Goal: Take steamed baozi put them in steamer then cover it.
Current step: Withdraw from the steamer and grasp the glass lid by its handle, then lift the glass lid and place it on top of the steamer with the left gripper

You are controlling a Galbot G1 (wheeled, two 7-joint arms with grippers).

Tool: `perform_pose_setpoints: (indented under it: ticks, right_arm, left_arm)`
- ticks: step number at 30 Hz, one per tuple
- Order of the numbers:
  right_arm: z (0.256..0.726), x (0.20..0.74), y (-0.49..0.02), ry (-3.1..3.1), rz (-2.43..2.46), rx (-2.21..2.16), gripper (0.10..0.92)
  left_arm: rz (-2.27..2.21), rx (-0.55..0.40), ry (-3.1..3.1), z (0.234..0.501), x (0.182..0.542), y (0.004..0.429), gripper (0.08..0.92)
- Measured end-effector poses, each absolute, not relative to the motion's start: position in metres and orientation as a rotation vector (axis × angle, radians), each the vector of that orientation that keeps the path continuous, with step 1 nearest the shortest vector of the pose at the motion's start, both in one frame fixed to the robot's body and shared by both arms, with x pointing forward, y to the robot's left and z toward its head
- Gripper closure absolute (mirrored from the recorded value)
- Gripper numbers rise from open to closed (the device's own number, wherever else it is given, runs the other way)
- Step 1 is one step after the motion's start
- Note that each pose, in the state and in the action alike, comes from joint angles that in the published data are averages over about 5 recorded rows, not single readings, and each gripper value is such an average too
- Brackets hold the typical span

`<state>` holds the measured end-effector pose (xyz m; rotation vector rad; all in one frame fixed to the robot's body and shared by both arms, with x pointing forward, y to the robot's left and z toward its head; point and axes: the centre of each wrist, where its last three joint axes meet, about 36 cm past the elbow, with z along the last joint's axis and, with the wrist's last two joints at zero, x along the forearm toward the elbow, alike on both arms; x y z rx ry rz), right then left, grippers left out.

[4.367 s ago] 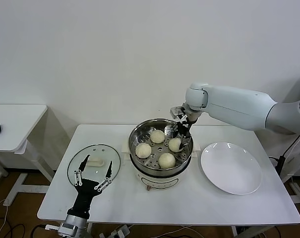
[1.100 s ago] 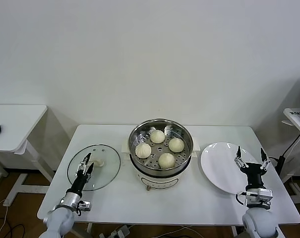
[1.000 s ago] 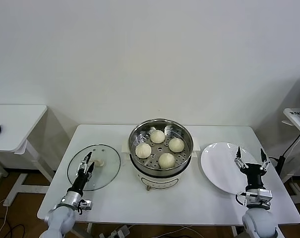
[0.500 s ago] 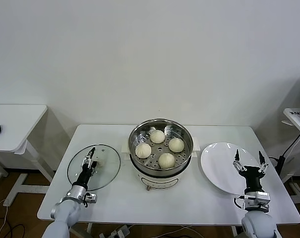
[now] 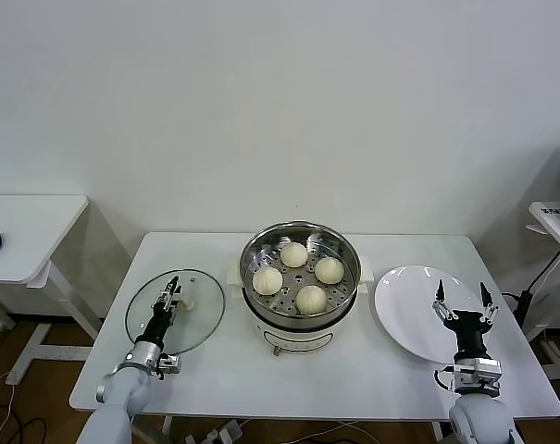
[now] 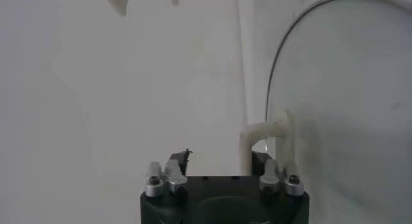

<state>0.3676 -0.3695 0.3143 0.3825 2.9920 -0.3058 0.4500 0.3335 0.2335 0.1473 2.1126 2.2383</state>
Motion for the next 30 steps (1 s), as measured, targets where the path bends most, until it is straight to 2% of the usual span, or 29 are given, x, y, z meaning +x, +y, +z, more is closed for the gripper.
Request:
perform_pose_setpoints:
  ticks: [9, 16, 22, 30]
  right_arm:
    - [0.315, 0.367, -0.366, 2.986, -0.306, 0.368, 0.2]
    - [0.316, 0.368, -0.366, 2.98, -0.311, 0.363, 0.2]
    - [0.318, 0.371, -0.366, 2.976, -0.313, 0.361, 0.2]
    - [0.325, 0.378, -0.366, 2.964, -0.316, 0.361, 0.2]
  left_arm:
    - [2.196, 0.17, 2.173, 0.235, 0.448, 0.335, 0.784]
    - [2.109, 0.105, 2.233, 0.259, 0.445, 0.34, 0.811]
    - [2.045, -0.023, 2.225, 0.306, 0.44, 0.343, 0.811]
    - [1.929, -0.158, 2.129, 0.403, 0.424, 0.311, 0.811]
